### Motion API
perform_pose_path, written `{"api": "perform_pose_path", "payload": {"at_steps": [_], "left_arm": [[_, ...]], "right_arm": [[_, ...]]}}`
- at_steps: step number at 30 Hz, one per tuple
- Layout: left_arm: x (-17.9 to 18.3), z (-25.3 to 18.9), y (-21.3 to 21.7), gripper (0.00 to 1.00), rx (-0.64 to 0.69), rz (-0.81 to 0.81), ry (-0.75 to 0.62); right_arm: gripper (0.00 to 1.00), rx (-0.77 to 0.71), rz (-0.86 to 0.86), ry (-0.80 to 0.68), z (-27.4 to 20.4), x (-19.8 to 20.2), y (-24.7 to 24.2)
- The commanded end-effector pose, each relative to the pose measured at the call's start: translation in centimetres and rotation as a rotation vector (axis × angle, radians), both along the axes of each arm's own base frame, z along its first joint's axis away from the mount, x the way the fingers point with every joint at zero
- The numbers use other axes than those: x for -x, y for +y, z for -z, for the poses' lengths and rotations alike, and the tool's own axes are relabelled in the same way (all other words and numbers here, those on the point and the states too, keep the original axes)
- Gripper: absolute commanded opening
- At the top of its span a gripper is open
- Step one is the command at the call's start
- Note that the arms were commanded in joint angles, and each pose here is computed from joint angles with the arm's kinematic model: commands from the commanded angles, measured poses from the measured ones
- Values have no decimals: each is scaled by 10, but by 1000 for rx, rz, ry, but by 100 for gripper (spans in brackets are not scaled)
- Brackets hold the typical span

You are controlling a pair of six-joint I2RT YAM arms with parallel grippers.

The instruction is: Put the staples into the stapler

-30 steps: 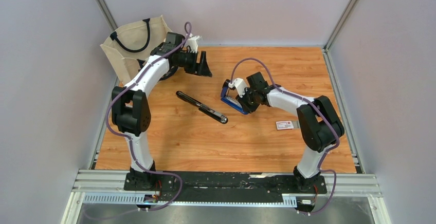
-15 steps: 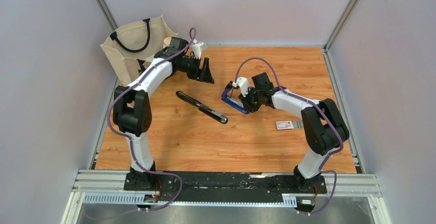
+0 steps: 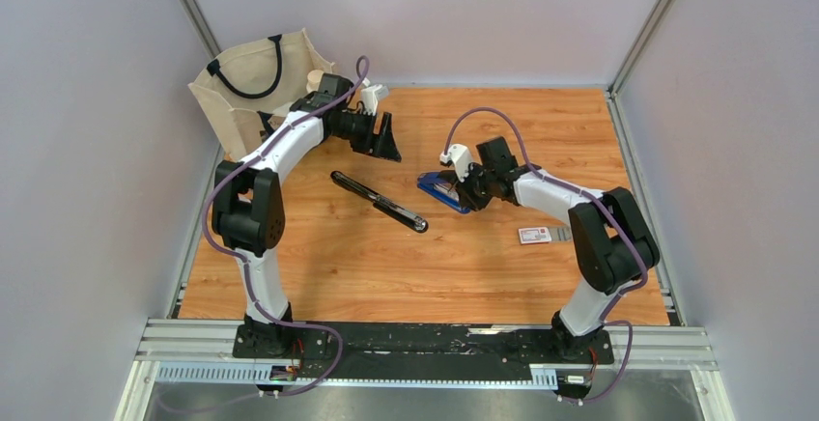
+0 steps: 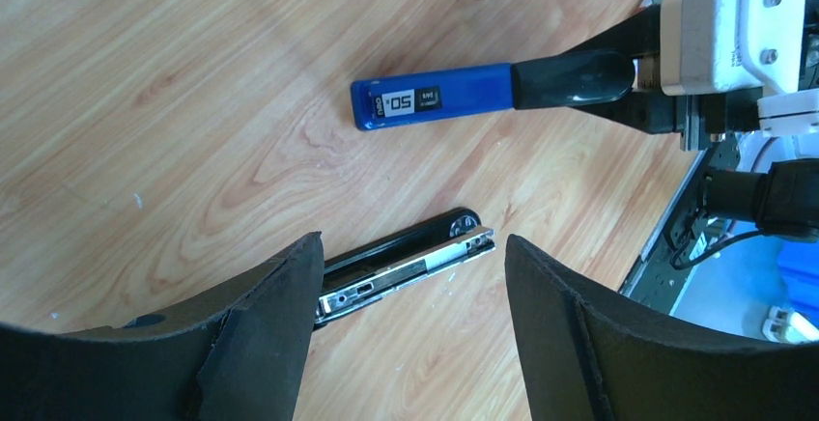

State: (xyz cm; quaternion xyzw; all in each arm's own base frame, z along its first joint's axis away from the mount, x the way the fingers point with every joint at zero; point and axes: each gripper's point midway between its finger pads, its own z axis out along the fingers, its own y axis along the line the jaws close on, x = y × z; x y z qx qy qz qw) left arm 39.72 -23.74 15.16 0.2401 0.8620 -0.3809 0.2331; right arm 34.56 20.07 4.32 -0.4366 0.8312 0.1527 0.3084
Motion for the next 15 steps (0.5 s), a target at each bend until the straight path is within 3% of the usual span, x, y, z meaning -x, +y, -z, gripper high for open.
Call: {"api": "perform_pose_path", "payload": {"at_steps": [1, 9, 15], "left_arm": [[4, -17, -1, 77, 30, 28, -53], [7, -20, 0, 77, 26, 25, -56], [10, -22, 2, 77, 24, 24, -62]], "right_arm": [[11, 17, 35, 3, 1, 3, -11], [12, 11, 26, 15, 0, 5, -10], [23, 36, 12, 6, -1, 4, -14]]}}
